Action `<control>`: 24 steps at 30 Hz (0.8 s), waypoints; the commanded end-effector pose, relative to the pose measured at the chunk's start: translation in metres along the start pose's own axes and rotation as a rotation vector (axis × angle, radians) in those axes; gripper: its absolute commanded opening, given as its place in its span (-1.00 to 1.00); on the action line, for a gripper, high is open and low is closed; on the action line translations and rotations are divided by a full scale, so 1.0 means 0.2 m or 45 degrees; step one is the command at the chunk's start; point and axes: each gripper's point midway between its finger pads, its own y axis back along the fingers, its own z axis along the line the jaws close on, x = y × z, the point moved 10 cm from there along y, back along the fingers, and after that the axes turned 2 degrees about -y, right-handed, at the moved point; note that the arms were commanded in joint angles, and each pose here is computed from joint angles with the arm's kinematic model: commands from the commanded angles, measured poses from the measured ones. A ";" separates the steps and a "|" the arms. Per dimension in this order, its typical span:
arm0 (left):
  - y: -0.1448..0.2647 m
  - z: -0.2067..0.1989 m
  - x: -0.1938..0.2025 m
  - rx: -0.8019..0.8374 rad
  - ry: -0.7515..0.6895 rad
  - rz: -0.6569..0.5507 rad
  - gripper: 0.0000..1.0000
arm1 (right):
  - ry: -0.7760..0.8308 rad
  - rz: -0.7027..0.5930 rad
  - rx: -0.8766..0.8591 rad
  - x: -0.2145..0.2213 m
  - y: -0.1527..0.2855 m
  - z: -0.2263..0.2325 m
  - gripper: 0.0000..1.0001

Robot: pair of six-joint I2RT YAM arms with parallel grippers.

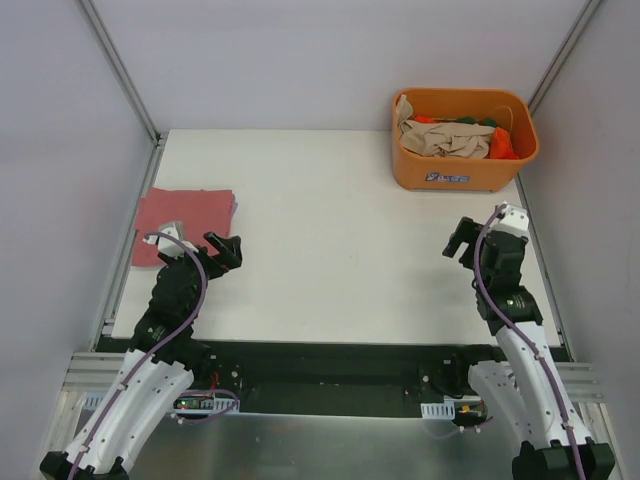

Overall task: Fold and stack the t-shirts
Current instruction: Grab crumpled tshirt from bin with the right arm

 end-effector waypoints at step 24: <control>-0.06 0.08 0.04 -0.160 -0.128 -0.087 0.98 | 0.262 0.147 0.102 -0.96 -1.07 0.58 0.92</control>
